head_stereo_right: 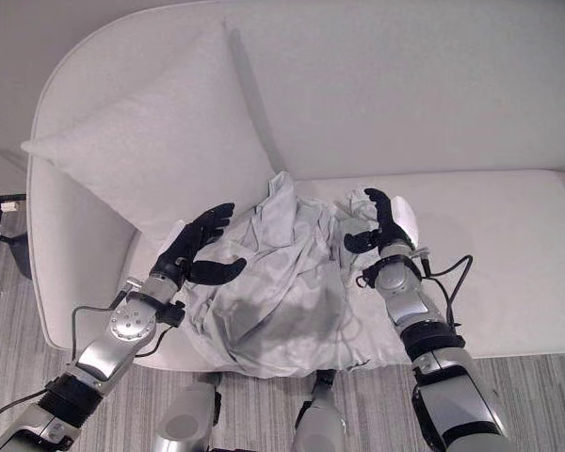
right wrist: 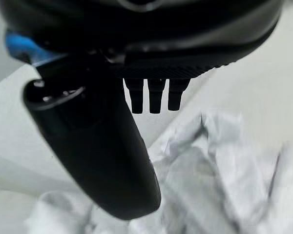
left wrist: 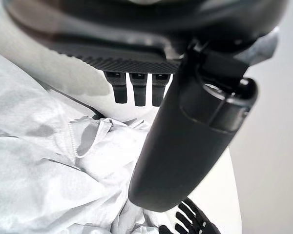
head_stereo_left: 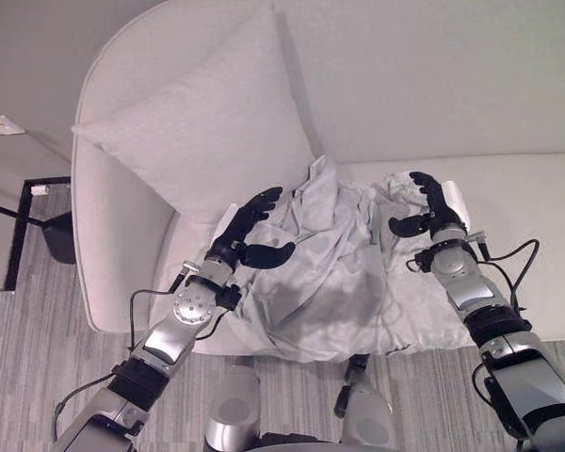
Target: Hang the clothes on the sofa on the clothes rack.
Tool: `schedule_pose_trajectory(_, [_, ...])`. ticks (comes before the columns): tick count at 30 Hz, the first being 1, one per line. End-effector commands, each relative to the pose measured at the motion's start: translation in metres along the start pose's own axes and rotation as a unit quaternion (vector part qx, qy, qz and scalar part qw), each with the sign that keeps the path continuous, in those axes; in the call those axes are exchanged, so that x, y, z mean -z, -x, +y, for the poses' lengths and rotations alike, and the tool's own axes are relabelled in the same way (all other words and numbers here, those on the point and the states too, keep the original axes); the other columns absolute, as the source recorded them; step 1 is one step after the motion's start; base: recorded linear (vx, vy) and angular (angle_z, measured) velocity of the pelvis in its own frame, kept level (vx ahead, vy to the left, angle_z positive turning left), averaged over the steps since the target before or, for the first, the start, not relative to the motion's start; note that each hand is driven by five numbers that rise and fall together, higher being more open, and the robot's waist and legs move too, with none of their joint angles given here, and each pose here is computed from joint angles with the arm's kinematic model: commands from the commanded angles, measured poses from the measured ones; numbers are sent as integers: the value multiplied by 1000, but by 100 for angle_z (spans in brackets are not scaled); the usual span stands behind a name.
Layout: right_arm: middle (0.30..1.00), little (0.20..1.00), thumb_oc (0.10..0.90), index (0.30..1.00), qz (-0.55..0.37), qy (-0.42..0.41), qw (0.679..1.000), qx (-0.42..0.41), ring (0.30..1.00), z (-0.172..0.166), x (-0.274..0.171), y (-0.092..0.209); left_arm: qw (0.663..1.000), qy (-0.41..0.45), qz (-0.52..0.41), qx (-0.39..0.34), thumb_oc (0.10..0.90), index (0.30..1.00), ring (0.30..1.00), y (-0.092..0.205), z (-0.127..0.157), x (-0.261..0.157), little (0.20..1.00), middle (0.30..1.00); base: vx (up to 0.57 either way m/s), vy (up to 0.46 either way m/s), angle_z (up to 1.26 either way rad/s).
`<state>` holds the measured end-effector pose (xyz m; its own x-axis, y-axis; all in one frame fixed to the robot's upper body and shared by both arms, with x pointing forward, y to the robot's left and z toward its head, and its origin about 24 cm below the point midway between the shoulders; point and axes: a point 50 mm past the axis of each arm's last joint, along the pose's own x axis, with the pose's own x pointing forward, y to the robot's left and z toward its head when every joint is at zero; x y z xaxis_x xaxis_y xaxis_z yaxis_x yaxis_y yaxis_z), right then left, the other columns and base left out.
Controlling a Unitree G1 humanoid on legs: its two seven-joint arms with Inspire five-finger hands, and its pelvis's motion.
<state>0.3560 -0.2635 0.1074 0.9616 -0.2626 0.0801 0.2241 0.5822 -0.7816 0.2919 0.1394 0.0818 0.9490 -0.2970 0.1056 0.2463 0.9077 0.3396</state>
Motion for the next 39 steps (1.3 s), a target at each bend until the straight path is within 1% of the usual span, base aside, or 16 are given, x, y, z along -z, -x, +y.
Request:
schedule_pose_trajectory(1, [900, 900, 800, 900, -68, 28, 993, 93, 900, -50, -39, -22, 992, -26, -120, -12, 800, 900, 900, -16, 5, -48, 900, 900, -87, 2, 9])
schedule_pose_trajectory(9, [900, 900, 800, 900, -42, 22, 991, 126, 900, -68, -44, -36, 987, -31, -151, -36, 800, 900, 900, -10, 18, -62, 900, 900, -71, 31, 14])
schedule_pose_trajectory(14, [900, 900, 800, 900, 12, 53, 989, 138, 900, -73, -18, -36, 983, -39, -169, -52, 800, 900, 900, -3, 23, -69, 900, 900, -13, 40, 12])
schedule_pose_trajectory(16, [900, 900, 800, 900, 53, 79, 986, 137, 900, -76, 2, -34, 983, -41, -173, -49, 800, 900, 900, -3, 22, -71, 900, 900, 1, 16, 12])
schedule_pose_trajectory(19, [900, 900, 800, 900, 126, 124, 980, 91, 900, -61, 42, -23, 981, -48, -182, -45, 800, 900, 900, -2, 20, -74, 900, 900, 8, 2, 14])
schedule_pose_trajectory(20, [846, 846, 764, 846, 125, 123, 980, 93, 846, -62, 41, -24, 981, -48, -183, -45, 800, 900, 900, -2, 20, -75, 900, 900, 11, -7, 13])
schedule_pose_trajectory(21, [552, 552, 568, 552, 149, 134, 977, 75, 552, -56, 54, -18, 981, -51, -184, -43, 800, 900, 900, -2, 20, -76, 900, 900, 6, -8, 13])
schedule_pose_trajectory(22, [300, 300, 400, 300, 171, 149, 973, 52, 300, -46, 66, -12, 980, -55, -186, -43, 800, 900, 900, -3, 20, -77, 900, 900, 36, -25, 13])
schedule_pose_trajectory(23, [300, 300, 400, 300, 183, 170, 968, 30, 300, -38, 75, -6, 980, -59, -185, -45, 800, 900, 900, -2, 20, -76, 900, 900, 34, -12, 16])
schedule_pose_trajectory(24, [300, 300, 400, 300, 196, 185, 963, -3, 300, -20, 85, 3, 978, -65, -189, -52, 800, 900, 900, -2, 22, -78, 900, 900, 32, -7, 14])
schedule_pose_trajectory(29, [300, 300, 400, 300, 192, 128, 972, -42, 300, 27, 96, 30, 976, -79, -184, -88, 800, 900, 900, -1, 34, -77, 900, 900, 15, -23, 3])
schedule_pose_trajectory(33, [300, 300, 400, 300, 171, 87, 981, -17, 300, 26, 95, 39, 977, -80, -171, -100, 800, 900, 900, -2, 38, -73, 900, 900, 16, -44, -9])
schedule_pose_trajectory(34, [300, 300, 400, 300, 153, 40, 987, 6, 300, 23, 88, 42, 978, -80, -161, -108, 800, 900, 900, -3, 40, -69, 900, 900, 10, -37, -21])
schedule_pose_trajectory(35, [300, 300, 400, 300, 155, 40, 987, 6, 300, 23, 89, 44, 978, -80, -160, -106, 800, 900, 900, -3, 40, -68, 900, 900, 21, -55, -22])
schedule_pose_trajectory(36, [300, 300, 400, 300, 150, -3, 988, 23, 300, 21, 86, 45, 979, -78, -155, -108, 800, 900, 900, -5, 40, -66, 900, 900, 5, -55, -21])
schedule_pose_trajectory(39, [300, 300, 400, 300, 104, -54, 991, 68, 300, 4, 71, 45, 982, -82, -141, -99, 800, 900, 900, -10, 38, -62, 900, 900, -10, -96, -24])
